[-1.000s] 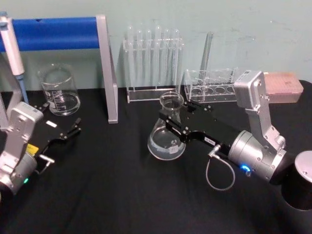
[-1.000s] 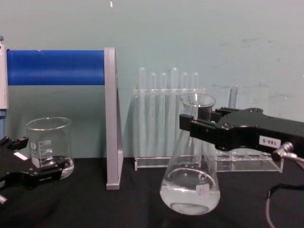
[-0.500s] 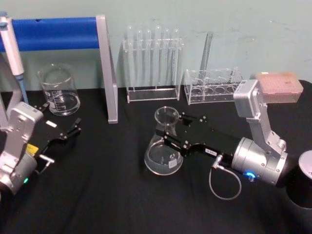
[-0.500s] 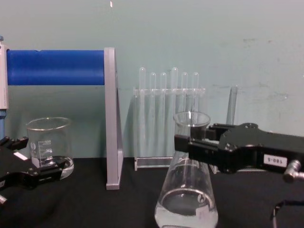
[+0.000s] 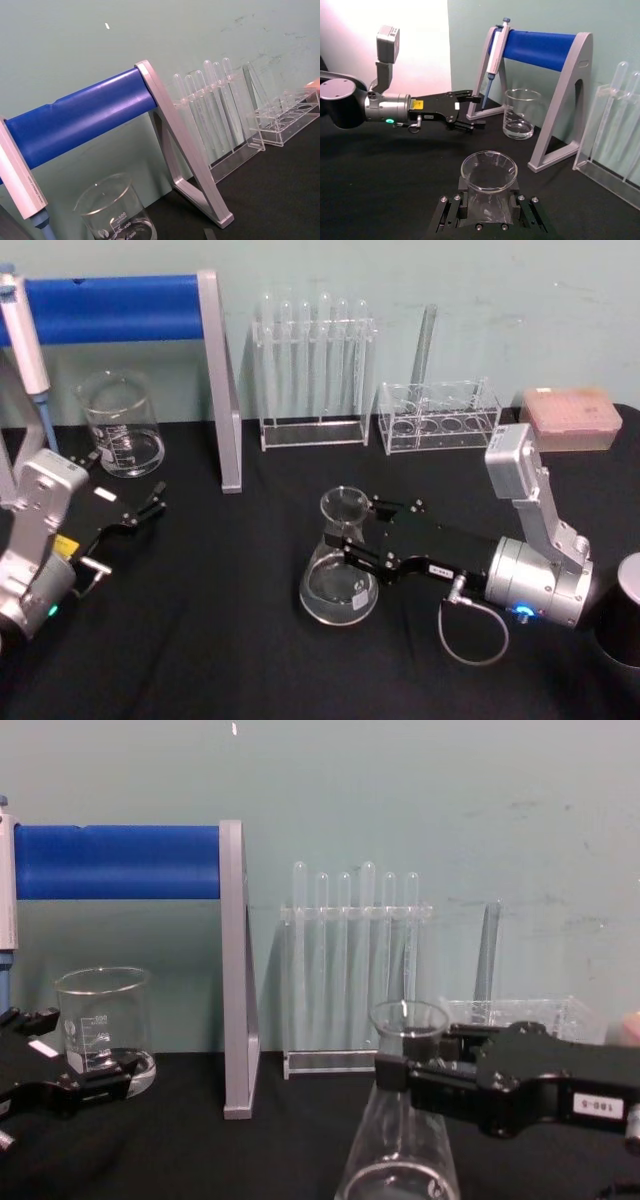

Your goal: Grasp the erlenmeyer flask with one hand, shake it three times, then place it back.

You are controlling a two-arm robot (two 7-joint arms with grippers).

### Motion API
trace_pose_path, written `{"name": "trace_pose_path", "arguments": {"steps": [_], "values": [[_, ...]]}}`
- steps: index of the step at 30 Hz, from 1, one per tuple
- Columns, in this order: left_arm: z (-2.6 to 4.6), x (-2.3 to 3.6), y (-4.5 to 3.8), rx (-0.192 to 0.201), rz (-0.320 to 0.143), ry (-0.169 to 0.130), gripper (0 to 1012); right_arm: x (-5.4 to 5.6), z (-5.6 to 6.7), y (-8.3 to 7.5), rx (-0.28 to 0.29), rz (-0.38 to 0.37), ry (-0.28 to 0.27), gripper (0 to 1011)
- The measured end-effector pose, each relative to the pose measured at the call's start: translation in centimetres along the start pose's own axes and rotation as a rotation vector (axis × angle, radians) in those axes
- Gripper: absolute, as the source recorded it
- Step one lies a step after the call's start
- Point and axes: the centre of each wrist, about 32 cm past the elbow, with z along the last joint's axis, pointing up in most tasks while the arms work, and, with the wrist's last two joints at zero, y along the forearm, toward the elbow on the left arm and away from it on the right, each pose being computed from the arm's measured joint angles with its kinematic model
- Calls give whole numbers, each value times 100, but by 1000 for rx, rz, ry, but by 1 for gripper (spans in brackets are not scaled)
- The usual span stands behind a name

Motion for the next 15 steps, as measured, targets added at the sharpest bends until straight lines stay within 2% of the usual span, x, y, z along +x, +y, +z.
{"name": "trace_pose_path", "arguments": {"steps": [15], "values": [[0,0,0,0,0,0,1001,57,-73,23,-1,39,14,448]]}}
